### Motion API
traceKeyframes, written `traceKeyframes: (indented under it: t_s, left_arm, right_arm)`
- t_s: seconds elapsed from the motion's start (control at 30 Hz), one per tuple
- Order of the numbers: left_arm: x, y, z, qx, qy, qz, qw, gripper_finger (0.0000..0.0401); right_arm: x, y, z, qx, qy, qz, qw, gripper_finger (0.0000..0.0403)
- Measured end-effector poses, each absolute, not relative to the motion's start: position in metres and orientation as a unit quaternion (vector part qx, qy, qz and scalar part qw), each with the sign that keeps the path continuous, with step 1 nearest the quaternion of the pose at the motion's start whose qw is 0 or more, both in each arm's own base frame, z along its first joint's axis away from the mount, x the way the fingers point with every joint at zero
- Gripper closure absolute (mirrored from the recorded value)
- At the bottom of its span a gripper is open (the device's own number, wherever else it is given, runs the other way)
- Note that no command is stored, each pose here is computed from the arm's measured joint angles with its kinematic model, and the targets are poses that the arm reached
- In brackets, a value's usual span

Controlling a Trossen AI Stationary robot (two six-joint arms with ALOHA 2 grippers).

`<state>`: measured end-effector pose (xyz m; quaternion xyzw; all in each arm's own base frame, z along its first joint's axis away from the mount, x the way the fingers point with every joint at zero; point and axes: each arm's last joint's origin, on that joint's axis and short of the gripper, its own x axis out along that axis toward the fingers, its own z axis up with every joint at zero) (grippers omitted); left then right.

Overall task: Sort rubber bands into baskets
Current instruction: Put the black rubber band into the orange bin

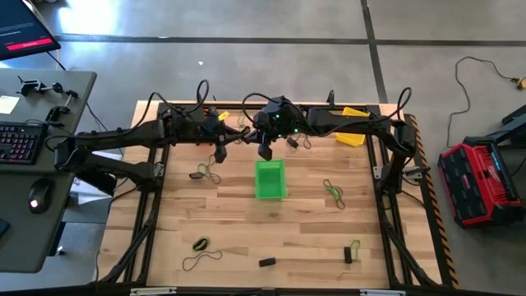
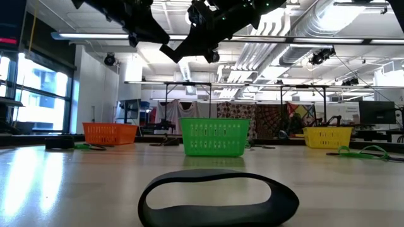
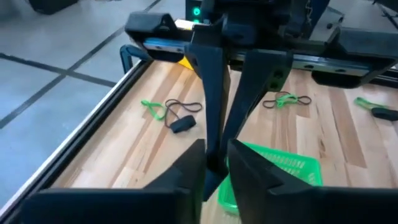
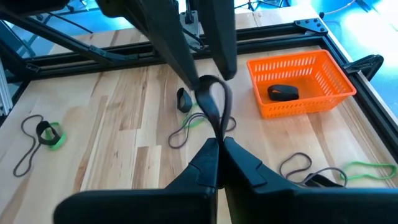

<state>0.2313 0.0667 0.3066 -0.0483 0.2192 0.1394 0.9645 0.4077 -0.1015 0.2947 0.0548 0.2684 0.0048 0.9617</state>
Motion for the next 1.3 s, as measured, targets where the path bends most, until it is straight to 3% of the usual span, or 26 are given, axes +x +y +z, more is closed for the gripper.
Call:
traceKeyframes:
  t_s: [0.27, 0.5, 0.73, 1.07, 1.3]
  left_arm:
    - [0.2284, 0.0642, 0.3003, -0.066, 0.253, 0.117, 0.958, 0.0243]
    - [0.2294, 0.0649, 0.3006, -0.036, 0.253, 0.115, 0.96, 0.0229]
    - [0.2311, 0.0651, 0.2992, -0.036, 0.255, 0.114, 0.96, 0.0268]
    - [0.233, 0.0662, 0.303, -0.023, 0.234, 0.113, 0.965, 0.0393]
    - [0.2311, 0.0698, 0.304, -0.042, 0.23, 0.125, 0.964, 0.0399]
  right_arm:
    - [0.4075, -0.1015, 0.295, 0.051, 0.268, 0.006, 0.962, 0.0403]
    - [0.4076, -0.1015, 0.2953, 0.05, 0.267, 0.006, 0.962, 0.0403]
    - [0.4076, -0.1015, 0.2954, 0.051, 0.266, 0.006, 0.963, 0.0403]
    - [0.4079, -0.1012, 0.2958, 0.065, 0.264, 0.002, 0.962, 0.0402]
    - [0.4078, -0.1025, 0.2958, 0.065, 0.265, -0.02, 0.962, 0.0354]
